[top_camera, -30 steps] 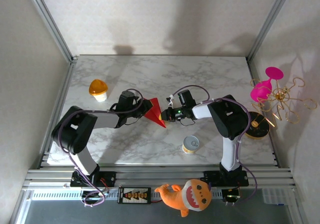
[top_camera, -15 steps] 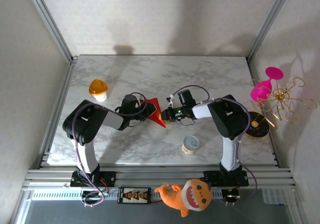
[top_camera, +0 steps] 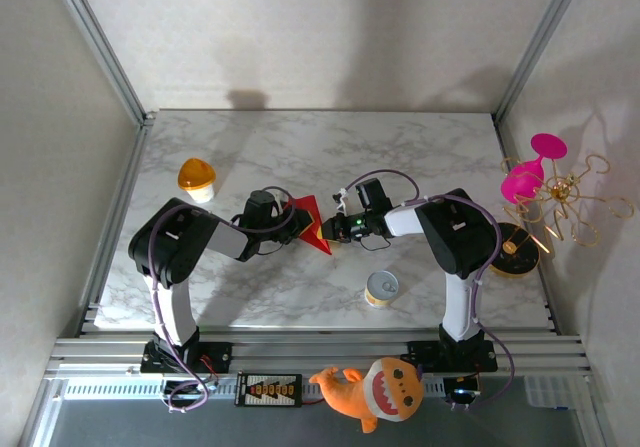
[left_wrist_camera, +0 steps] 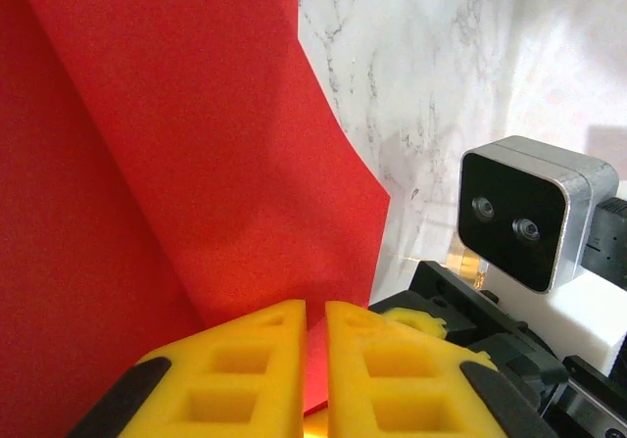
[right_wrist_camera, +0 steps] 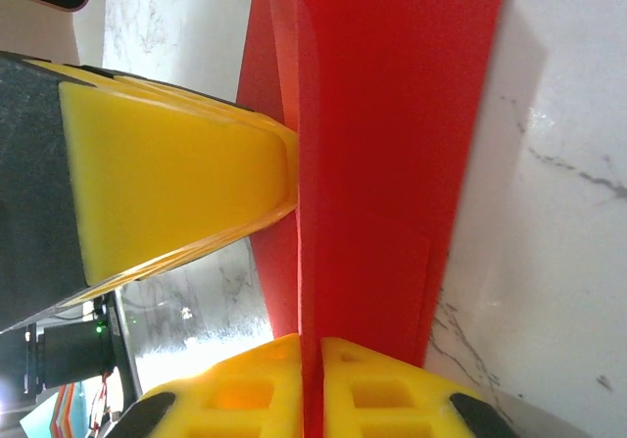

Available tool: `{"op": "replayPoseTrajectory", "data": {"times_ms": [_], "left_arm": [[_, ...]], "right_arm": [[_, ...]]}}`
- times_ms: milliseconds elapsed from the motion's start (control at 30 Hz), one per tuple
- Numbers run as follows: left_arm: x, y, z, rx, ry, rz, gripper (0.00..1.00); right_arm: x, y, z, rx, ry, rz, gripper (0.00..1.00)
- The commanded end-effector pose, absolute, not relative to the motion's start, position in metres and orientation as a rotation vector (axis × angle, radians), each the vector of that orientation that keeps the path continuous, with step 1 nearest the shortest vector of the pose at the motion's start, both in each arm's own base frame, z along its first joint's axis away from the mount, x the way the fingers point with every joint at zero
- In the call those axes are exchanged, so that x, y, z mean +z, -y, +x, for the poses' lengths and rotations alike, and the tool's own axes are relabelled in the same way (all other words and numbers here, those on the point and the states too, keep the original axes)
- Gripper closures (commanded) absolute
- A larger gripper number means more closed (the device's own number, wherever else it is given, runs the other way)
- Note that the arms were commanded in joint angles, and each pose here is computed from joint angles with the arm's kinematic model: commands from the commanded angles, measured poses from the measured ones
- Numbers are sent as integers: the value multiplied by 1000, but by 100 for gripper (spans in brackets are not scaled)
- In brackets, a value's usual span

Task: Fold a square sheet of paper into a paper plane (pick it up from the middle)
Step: Fourth fold the wing at the center of the table.

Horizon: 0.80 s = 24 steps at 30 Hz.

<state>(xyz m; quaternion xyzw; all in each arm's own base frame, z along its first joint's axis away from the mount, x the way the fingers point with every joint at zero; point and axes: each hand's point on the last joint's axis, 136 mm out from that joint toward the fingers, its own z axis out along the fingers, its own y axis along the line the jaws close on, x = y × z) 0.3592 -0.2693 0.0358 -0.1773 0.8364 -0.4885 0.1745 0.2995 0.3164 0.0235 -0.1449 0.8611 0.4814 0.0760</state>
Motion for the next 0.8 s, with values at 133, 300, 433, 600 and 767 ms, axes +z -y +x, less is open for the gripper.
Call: {"op": "replayPoseTrajectory", "data": {"times_ms": [133, 300, 433, 600, 767], "left_arm": [[27, 272, 360, -1360, -2395, -498, 87], [29, 273, 361, -1360, -2392, -493, 86], [29, 273, 361, -1361, -2391, -489, 85], [28, 274, 362, -1365, -2392, -480, 85], [24, 275, 362, -1368, -2400, -482, 85]], "right_arm": [[-39, -282, 287, 1214, -2837, -263, 92], [-43, -280, 286, 1202, -2860, -243, 94], [-46, -279, 286, 1192, -2878, -226, 94], [-49, -277, 285, 1194, -2884, -218, 94], [-49, -276, 285, 1192, -2883, -217, 92]]}}
